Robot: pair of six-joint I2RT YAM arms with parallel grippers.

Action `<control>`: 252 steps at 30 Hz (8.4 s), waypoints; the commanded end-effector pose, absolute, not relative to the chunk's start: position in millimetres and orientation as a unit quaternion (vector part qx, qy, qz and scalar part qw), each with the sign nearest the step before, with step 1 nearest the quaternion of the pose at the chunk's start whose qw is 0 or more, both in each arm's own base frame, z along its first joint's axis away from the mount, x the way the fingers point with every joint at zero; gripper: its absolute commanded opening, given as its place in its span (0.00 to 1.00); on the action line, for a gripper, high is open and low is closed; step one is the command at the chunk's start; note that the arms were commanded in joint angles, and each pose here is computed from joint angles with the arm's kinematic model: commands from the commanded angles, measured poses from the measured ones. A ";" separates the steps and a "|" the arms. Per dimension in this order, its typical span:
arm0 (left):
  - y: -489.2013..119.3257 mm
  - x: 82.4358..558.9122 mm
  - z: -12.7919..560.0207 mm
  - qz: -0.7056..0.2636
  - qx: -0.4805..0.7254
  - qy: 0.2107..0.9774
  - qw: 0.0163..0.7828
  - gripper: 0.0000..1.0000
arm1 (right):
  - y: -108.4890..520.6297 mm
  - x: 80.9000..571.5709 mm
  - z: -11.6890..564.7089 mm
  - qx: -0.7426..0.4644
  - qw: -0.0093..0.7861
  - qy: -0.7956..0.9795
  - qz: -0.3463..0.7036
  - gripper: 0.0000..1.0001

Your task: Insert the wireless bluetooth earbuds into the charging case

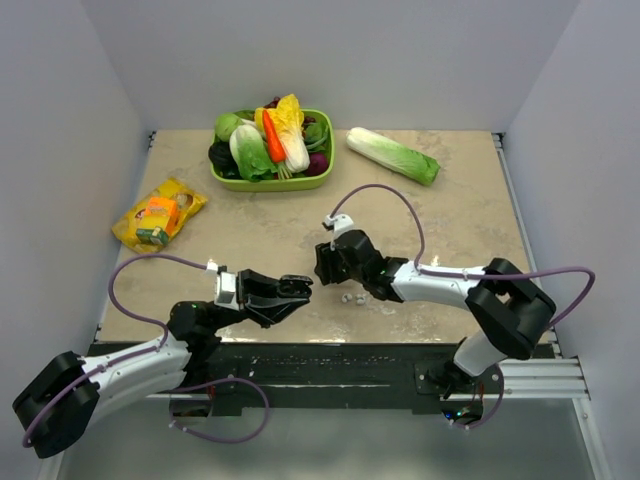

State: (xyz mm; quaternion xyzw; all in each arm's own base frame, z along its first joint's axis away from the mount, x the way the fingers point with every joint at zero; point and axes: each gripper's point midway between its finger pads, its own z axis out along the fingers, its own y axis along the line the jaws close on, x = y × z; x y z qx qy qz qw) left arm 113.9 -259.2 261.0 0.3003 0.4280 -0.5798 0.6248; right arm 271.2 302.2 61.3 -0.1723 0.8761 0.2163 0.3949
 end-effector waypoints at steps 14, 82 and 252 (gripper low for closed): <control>-227.8 83.8 298.4 -0.589 0.284 0.304 0.693 0.00 | 340.4 275.6 56.6 -0.219 0.389 0.864 0.232 0.53; -228.0 81.6 294.8 -0.597 0.281 0.307 0.686 0.00 | 297.8 328.8 55.3 -0.146 0.452 0.874 0.101 0.40; -267.2 367.6 19.7 -0.381 -0.032 0.855 0.351 0.47 | 208.1 208.7 242.5 -0.087 0.561 0.798 0.203 0.60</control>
